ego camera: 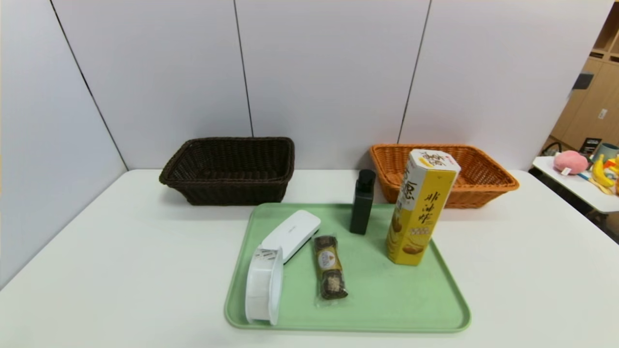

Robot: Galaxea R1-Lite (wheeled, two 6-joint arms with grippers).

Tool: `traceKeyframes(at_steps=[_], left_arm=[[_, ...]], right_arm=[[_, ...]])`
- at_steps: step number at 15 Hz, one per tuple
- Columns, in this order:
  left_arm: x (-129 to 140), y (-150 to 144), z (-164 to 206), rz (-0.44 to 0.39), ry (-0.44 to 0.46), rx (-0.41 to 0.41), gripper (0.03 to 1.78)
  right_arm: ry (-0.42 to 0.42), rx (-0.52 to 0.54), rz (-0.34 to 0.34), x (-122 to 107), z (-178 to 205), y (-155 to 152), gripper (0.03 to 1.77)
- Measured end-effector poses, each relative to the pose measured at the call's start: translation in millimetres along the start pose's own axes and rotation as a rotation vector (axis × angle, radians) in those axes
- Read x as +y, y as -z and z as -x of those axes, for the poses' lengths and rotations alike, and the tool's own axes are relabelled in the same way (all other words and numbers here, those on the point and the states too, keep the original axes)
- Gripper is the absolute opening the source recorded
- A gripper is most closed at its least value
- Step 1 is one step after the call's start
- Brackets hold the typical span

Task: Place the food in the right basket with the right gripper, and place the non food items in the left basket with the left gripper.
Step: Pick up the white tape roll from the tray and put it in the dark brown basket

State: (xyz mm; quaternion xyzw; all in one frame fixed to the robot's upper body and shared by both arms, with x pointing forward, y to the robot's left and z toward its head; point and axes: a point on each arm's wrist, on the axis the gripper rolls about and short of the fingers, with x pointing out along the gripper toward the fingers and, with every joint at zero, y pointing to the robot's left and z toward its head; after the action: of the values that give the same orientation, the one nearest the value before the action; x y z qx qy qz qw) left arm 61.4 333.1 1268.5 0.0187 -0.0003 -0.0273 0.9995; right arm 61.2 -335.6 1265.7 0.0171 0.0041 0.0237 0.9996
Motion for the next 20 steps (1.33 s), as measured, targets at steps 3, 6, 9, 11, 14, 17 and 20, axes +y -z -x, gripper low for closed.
traceKeyframes(at_steps=[3, 6, 9, 11, 14, 17, 20], left_arm=[[2.6, -60.2, -21.1, 0.051, 0.025, 0.08, 1.69], [5.4, -106.2, -57.2, 0.088, 0.034, 0.197, 1.69], [5.7, -121.5, -90.7, 0.104, 0.058, 0.319, 1.69], [0.6, -134.9, -104.8, 0.123, 0.124, 0.388, 1.69], [-18.3, -162.0, -122.9, 0.206, 0.239, 0.519, 1.69], [-54.0, -164.0, -142.1, 0.241, 0.261, 0.694, 1.69], [-92.1, -160.8, -165.9, 0.207, 0.203, 0.754, 1.69]], right_arm=[[-0.05, 0.053, -0.062, 2.9, -21.0, -80.2, 1.71], [-0.08, 0.114, -0.096, 3.8, -67.2, -138.6, 1.71], [-0.088, 0.186, -0.112, 4.6, -119.6, -172.1, 1.71], [-0.1, 0.302, -0.113, 9.0, -150.9, -172.6, 1.71], [-0.111, 0.48, -0.1, 21.1, -183.3, -156.1, 1.71], [-0.09, 0.558, -0.145, 32.1, -204.6, -144.1, 1.71], [-0.089, 0.623, -0.139, 36.0, -212.7, -129.7, 1.71]])
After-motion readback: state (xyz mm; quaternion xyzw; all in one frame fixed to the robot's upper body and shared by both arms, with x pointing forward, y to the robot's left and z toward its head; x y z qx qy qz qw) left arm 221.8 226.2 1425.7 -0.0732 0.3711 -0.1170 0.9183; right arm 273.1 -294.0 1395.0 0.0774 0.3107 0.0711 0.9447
